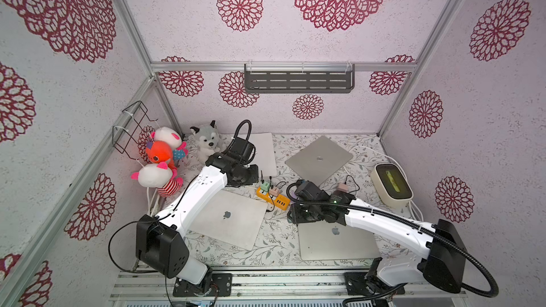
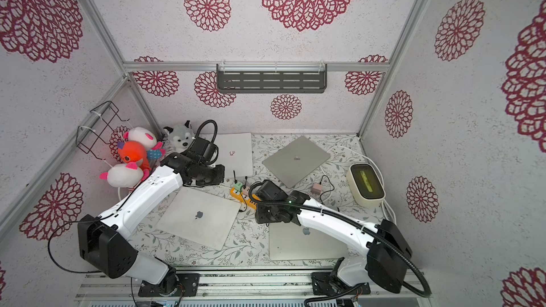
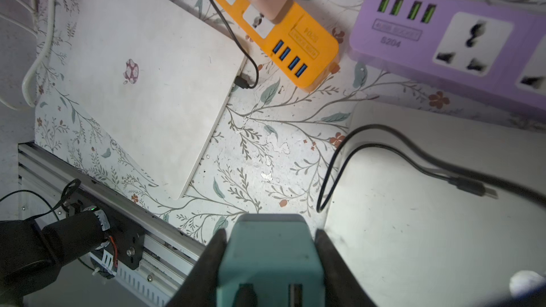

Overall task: Unplug the laptop charger
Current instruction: Place the plug at the center of the board.

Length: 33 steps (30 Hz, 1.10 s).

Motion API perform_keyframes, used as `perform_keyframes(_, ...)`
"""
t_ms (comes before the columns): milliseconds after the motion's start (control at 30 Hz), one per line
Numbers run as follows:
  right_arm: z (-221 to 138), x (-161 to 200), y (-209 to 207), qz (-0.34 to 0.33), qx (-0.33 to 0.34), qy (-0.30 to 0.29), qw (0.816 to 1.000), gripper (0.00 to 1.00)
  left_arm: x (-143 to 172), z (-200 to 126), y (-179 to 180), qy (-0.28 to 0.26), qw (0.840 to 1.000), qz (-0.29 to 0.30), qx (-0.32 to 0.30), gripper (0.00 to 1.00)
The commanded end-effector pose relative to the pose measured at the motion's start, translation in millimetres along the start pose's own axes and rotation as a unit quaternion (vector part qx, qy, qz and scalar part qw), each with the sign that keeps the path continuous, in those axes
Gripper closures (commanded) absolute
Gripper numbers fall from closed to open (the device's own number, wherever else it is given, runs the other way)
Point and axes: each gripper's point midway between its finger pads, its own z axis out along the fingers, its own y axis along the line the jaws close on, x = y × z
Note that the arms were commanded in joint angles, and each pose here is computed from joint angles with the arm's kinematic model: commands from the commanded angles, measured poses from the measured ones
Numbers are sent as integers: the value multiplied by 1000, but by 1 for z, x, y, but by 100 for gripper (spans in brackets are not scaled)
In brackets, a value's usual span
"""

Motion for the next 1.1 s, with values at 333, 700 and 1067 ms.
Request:
perform_keyframes(333, 42, 16, 14, 0, -3, 45, 999, 74, 1, 1, 2, -10, 1000, -4, 12, 100)
perform_keyframes(700, 57, 33, 12, -40, 52, 106, 992, 74, 2, 5, 4, -7, 1000, -2, 11, 100)
perform_keyframes(1067, 65, 50, 7, -66, 90, 155, 982, 74, 3, 9, 5, -5, 1000, -3, 14, 100)
